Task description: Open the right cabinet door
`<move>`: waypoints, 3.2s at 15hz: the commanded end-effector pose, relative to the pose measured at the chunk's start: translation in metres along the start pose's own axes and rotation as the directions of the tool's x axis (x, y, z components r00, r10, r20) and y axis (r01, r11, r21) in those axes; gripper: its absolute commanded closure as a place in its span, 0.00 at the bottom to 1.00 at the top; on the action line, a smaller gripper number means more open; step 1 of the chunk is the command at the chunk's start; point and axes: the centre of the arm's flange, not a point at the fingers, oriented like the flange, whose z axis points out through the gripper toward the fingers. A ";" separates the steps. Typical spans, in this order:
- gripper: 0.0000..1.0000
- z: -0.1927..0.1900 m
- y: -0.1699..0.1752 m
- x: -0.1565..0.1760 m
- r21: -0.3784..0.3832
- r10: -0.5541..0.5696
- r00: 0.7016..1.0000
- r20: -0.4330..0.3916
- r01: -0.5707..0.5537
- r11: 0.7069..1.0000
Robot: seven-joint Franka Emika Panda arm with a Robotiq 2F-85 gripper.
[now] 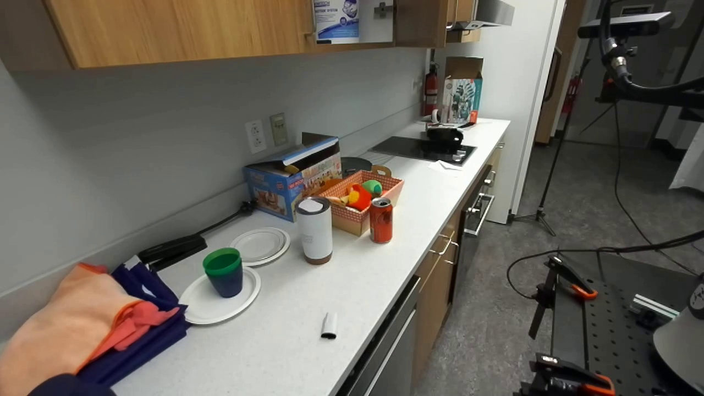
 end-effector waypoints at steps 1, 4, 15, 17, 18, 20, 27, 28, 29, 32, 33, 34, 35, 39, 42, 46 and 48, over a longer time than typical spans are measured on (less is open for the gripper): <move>0.00 -0.001 0.025 -0.005 -0.131 0.079 0.997 0.002 -0.078 0.988; 0.00 -0.008 0.045 -0.014 -0.228 0.147 0.988 0.035 -0.136 0.964; 0.00 -0.029 0.126 -0.024 -0.473 0.383 0.922 0.049 -0.317 0.822; 0.00 -0.033 0.135 -0.025 -0.484 0.409 0.912 0.038 -0.341 0.806; 0.00 -0.034 0.136 -0.025 -0.484 0.412 0.910 0.037 -0.345 0.804; 0.00 -0.033 0.135 -0.026 -0.485 0.414 0.909 0.035 -0.347 0.803; 0.00 -0.033 0.127 -0.021 -0.469 0.405 0.912 0.067 -0.330 0.819; 0.00 -0.034 0.126 -0.020 -0.466 0.410 0.910 0.062 -0.336 0.818; 0.00 -0.036 0.125 -0.018 -0.457 0.406 0.910 0.078 -0.330 0.826; 0.00 -0.037 0.121 -0.013 -0.425 0.416 0.904 0.100 -0.340 0.839; 0.00 -0.038 0.118 -0.012 -0.414 0.413 0.905 0.101 -0.340 0.845; 0.00 -0.039 0.115 -0.011 -0.404 0.410 0.906 0.108 -0.337 0.851; 0.00 -0.038 0.112 -0.009 -0.391 0.404 0.908 0.109 -0.334 0.858; 0.00 -0.019 0.101 0.003 -0.368 0.409 0.910 0.070 -0.358 0.858; 0.00 -0.002 0.100 0.014 -0.367 0.434 0.900 0.029 -0.395 0.842; 0.00 0.021 0.117 0.025 -0.424 0.492 0.868 -0.058 -0.468 0.775; 0.00 0.027 0.131 0.027 -0.455 0.524 0.848 -0.080 -0.498 0.738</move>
